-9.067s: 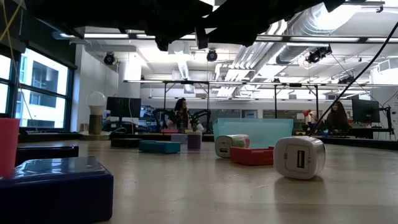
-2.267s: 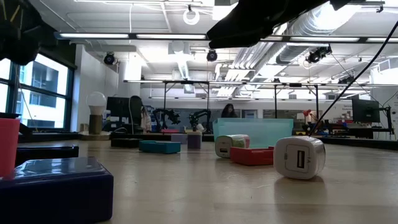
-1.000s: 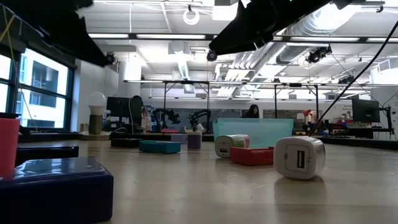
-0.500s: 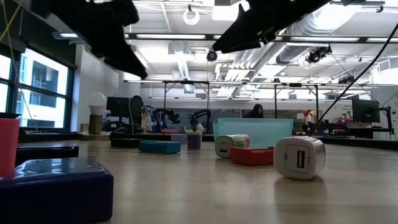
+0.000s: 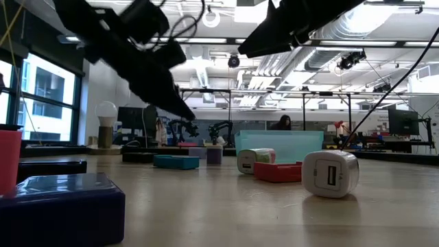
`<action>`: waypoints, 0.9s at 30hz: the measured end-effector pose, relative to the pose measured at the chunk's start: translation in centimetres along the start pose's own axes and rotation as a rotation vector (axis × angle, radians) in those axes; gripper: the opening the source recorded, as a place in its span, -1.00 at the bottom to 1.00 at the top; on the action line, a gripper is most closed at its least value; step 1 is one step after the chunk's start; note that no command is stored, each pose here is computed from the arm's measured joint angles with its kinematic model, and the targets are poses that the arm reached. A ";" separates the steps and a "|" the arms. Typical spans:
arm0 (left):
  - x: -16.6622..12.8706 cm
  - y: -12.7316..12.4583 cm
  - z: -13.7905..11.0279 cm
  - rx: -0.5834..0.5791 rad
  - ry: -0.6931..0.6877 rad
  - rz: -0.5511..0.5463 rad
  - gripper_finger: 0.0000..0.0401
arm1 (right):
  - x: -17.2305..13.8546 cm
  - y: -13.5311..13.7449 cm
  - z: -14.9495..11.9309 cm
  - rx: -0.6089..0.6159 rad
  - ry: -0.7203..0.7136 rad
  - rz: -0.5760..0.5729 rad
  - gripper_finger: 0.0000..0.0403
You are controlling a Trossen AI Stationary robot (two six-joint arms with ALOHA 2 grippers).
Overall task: Pick & Place Office items
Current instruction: Put the purple white charger adapter into the green bin
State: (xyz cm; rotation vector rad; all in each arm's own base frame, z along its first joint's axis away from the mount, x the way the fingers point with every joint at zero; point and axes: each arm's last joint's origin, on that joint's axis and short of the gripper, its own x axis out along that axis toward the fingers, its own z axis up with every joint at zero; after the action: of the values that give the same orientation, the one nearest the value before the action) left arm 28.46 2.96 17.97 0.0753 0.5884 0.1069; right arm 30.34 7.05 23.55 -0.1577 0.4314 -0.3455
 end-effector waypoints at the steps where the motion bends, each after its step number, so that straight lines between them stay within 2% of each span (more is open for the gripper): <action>1: 0.6 0.2 -0.2 0.014 0.000 -0.003 0.13 | -0.1 0.1 0.1 -0.002 -0.003 0.003 0.49; 5: 2.6 0.9 -1.3 0.040 -0.011 -0.043 0.13 | -0.3 0.2 0.1 -0.006 -0.005 0.009 0.49; 9: 3.7 1.8 -1.9 0.023 -0.032 -0.031 0.13 | -0.3 0.2 0.1 -0.007 -0.005 0.006 0.49; 12: 4.2 2.4 -2.2 0.012 -0.035 -0.032 0.13 | -0.3 0.2 0.0 -0.010 0.001 0.005 0.49; 17: 5.0 2.8 -2.9 0.052 -0.052 -0.108 0.13 | -0.3 0.2 -0.1 -0.014 0.007 0.005 0.49; 27: 5.7 2.9 -3.0 0.109 -0.104 -0.099 0.13 | -0.3 0.2 -0.1 -0.013 0.006 0.005 0.49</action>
State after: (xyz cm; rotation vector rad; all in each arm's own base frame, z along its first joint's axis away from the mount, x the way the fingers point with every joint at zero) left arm 31.26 6.71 12.61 0.1561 0.4924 -0.0255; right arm 30.15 7.32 23.57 -0.1682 0.4398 -0.3381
